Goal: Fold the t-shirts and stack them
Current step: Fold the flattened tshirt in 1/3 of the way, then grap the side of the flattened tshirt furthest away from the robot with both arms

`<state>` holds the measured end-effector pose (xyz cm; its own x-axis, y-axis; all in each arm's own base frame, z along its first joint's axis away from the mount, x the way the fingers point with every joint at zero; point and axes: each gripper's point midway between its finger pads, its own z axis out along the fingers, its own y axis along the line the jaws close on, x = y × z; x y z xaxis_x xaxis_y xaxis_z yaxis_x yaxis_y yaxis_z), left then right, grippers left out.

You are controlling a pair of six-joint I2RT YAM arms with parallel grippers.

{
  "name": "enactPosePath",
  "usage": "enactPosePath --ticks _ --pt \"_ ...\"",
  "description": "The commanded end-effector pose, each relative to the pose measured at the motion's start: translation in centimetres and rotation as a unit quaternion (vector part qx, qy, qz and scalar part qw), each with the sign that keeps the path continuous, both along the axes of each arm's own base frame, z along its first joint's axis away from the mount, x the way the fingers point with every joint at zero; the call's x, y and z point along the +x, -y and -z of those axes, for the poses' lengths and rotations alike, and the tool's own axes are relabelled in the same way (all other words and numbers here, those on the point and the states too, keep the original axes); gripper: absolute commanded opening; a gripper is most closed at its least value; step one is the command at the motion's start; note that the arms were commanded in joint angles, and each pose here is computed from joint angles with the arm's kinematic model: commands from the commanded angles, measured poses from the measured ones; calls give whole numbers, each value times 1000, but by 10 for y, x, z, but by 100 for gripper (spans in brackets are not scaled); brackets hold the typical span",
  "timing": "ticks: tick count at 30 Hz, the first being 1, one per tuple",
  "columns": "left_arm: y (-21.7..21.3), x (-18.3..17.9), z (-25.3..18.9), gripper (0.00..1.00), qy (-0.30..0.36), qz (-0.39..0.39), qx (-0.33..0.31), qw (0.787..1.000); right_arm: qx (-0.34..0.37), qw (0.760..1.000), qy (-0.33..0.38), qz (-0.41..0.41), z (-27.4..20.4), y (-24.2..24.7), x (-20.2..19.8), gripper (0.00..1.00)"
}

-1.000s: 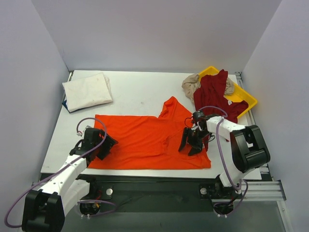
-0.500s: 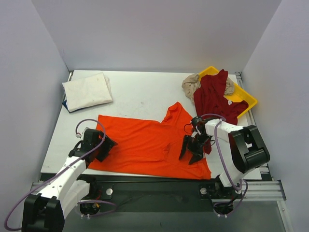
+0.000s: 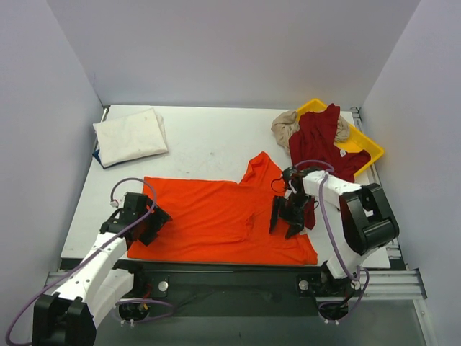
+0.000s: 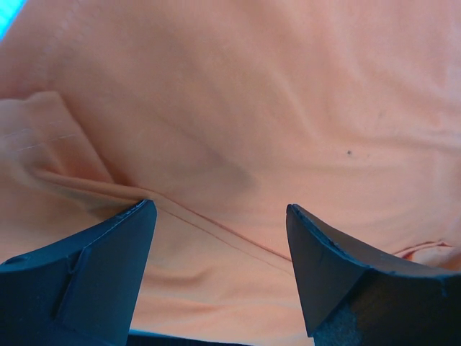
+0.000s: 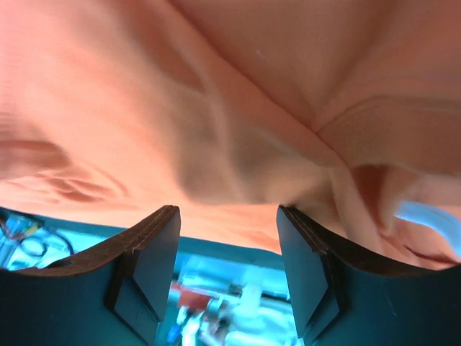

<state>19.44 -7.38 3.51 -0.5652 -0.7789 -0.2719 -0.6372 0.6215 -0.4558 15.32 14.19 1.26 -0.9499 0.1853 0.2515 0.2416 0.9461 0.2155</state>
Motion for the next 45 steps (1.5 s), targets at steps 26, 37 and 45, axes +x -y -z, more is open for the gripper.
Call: enactPosePath --ticks 26,37,45 --pt "-21 36 -93 84 112 30 85 990 -94 945 309 -46 -58 -17 316 51" --pt "-23 28 -88 84 100 31 86 991 -86 942 319 -54 -32 -27 340 50" --pt "-25 24 -87 84 98 28 89 991 -93 943 314 -55 -19 -24 347 42"
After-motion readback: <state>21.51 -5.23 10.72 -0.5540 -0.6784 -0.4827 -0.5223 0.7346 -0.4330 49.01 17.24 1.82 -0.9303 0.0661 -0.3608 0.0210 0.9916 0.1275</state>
